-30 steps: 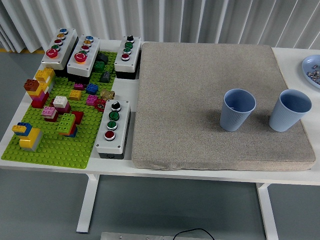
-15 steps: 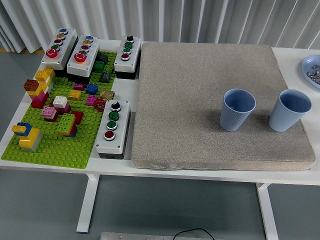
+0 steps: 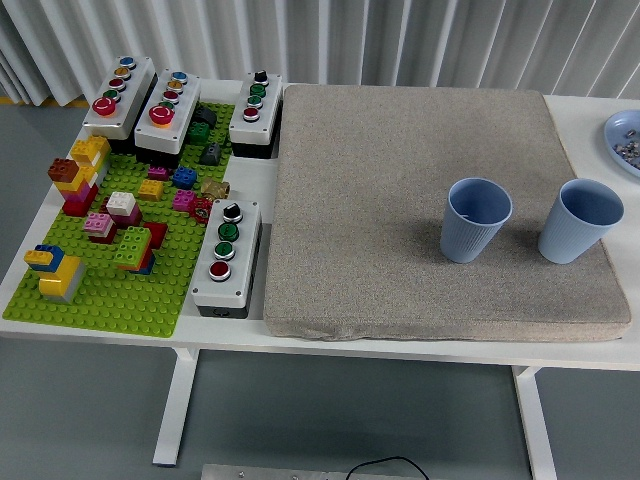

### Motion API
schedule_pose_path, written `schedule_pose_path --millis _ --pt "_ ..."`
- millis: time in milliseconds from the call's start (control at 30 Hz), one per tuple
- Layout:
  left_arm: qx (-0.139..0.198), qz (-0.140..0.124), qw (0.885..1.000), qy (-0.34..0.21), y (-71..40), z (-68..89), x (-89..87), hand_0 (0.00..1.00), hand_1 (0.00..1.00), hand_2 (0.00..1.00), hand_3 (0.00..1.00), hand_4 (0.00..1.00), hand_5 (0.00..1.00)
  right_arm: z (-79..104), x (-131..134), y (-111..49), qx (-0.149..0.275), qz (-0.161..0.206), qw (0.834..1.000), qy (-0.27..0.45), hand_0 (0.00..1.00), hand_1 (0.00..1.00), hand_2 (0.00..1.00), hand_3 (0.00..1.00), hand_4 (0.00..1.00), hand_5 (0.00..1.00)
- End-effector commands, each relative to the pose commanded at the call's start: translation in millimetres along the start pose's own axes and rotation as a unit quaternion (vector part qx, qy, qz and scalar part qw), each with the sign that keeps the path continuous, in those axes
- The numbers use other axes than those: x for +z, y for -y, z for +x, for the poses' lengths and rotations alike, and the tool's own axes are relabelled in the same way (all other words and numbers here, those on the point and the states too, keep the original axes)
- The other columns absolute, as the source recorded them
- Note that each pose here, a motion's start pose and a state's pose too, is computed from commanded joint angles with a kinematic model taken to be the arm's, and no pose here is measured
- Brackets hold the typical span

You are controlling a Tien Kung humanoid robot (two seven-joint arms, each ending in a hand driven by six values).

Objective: Pick cup pour cup place

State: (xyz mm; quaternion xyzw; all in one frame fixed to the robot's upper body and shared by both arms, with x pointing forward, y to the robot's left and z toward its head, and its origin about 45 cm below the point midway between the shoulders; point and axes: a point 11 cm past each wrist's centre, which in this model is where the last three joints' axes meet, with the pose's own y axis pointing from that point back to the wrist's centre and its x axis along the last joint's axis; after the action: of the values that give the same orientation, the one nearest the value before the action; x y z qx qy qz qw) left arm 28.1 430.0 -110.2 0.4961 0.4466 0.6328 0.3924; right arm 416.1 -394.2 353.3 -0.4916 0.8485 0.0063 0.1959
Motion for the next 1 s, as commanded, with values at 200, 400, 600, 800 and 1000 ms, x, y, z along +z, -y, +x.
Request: schedule_pose_path --millis 200,400,600,800,1000 --pt "0.0 -0.001 1.0 -0.003 -0.1 -0.1 1.3 0.747 0.733 0.799 0.664 0.512 0.938 1.0 -0.5 0.7 0.002 -0.002 1.0 0.0 0.885 0.807 0.871 0.885 0.783 0.998" --pt "0.0 -0.002 1.0 -0.003 -0.1 -0.4 2.9 0.747 0.733 0.8 0.666 0.513 0.938 1.0 -2.9 1.8 0.002 0.0 1.0 -0.001 0.885 0.808 0.871 0.883 0.772 0.998" --pt "0.0 -0.002 1.0 -0.004 -0.1 -0.5 3.1 0.747 0.734 0.8 0.666 0.513 0.937 0.8 -3.5 2.1 0.002 -0.001 1.0 -0.001 0.89 0.812 0.873 0.889 0.766 0.998" --pt "0.0 -0.003 1.0 -0.004 -0.2 -0.7 3.9 0.747 0.734 0.8 0.666 0.513 0.937 0.1 -3.9 2.0 0.001 -0.001 1.0 -0.002 0.891 0.813 0.872 0.892 0.763 0.998" --pt "0.0 -0.003 1.0 -0.005 -0.2 -0.8 4.4 0.747 0.734 0.8 0.665 0.513 0.937 0.8 -5.1 2.5 0.001 0.0 1.0 -0.002 0.891 0.814 0.874 0.893 0.765 0.998"
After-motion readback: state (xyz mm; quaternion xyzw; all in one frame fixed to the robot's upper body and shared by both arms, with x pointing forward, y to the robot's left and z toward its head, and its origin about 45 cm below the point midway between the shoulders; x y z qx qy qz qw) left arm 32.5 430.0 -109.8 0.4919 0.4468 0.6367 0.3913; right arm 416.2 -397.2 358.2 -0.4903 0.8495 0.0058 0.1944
